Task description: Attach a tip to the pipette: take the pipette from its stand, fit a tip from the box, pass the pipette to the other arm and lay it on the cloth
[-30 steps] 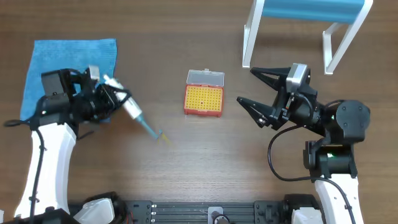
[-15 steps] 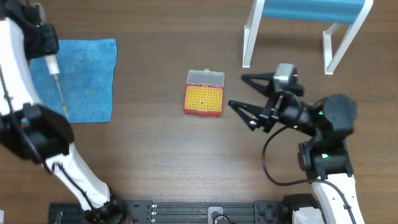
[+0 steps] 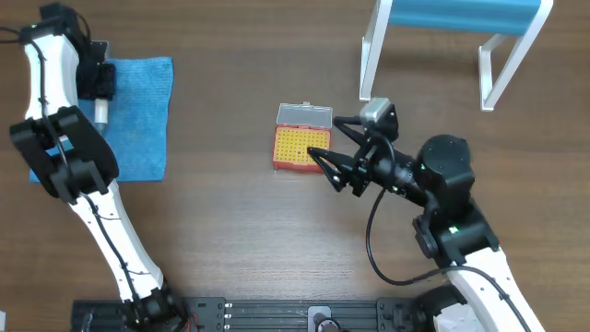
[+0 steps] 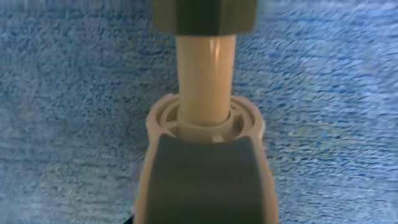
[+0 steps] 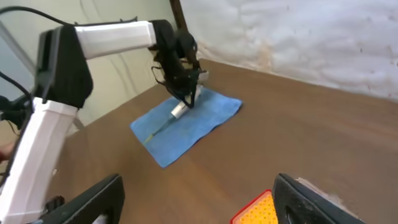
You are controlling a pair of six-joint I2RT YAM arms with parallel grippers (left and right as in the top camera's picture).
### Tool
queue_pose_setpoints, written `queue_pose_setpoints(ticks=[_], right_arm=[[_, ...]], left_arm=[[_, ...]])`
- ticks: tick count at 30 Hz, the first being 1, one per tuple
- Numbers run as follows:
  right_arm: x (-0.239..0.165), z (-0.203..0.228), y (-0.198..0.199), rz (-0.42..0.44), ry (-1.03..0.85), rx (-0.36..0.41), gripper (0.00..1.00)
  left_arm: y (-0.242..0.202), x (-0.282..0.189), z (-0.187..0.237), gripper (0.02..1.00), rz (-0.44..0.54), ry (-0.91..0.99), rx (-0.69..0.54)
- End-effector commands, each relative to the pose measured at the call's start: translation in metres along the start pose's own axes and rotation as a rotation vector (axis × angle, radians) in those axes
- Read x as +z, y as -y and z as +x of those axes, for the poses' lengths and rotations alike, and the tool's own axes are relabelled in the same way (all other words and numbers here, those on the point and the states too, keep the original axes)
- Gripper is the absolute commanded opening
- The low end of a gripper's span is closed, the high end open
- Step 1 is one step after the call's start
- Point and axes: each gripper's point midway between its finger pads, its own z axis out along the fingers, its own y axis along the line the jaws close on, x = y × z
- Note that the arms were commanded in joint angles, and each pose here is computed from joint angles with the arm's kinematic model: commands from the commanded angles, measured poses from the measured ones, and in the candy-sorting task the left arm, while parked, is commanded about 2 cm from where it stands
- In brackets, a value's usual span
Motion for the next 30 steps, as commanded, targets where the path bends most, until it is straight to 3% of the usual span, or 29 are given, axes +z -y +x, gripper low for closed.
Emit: queue_pose_setpoints(ticks=[1,4,5,7,9,11,14,16,20,23,24,26,30], right_arm=[[0.019,0.0,-0.003,-0.028,0.013,-0.021,0.77],[0.008,-0.071,-0.033,-0.105,0.302,-0.24,0.77],[0.0,-0.089,-0.043,-0.121,0.379,-0.296,0.77],[-0.007,-0.099,-0.05,-0.129,0.419,-0.325,0.77],[-0.003,-0.089,-0.045,-0.115,0.372,-0.299,0.77],[0.002,-0.08,-0.032,-0.055,0.331,-0.311,0.77],[0.003,-0.079,-0.012,0.063,0.324,-0.334,0.77],[0.0,-0.084,0.002,0.148,0.345,-0.325,0.77],[-0.004,-0.09,0.019,0.262,0.357,-0.372,0.77],[-0.012,-0.086,0.029,0.328,0.325,-0.383,0.77],[-0.021,-0.084,0.038,0.39,0.312,-0.366,0.77],[-0.049,-0.085,0.042,0.508,0.292,-0.381,0.77],[-0.09,-0.065,0.04,0.628,0.217,-0.338,0.77]], left_arm=[[-0.001,-0.005,-0.01,0.029,0.057,0.054,-0.021],[-0.002,-0.002,-0.006,0.031,0.06,0.038,-0.031],[-0.003,-0.002,-0.006,0.088,0.057,0.037,-0.038],[-0.003,-0.001,-0.005,0.395,0.057,0.036,-0.054],[-0.002,-0.001,-0.005,0.555,0.059,0.032,-0.057],[-0.002,-0.001,-0.002,0.895,0.062,0.022,-0.056],[-0.001,-0.002,0.0,0.904,0.065,0.013,-0.063],[-0.001,-0.015,-0.003,0.906,0.062,0.028,-0.137],[-0.005,-0.072,-0.007,0.906,0.046,0.105,-0.156],[0.002,-0.126,0.021,0.906,0.056,0.083,-0.099],[0.006,-0.137,0.03,0.908,0.07,0.07,-0.092],[0.029,-0.163,0.047,0.908,0.186,0.06,-0.067],[0.052,-0.186,0.057,0.908,0.29,0.075,-0.043]])
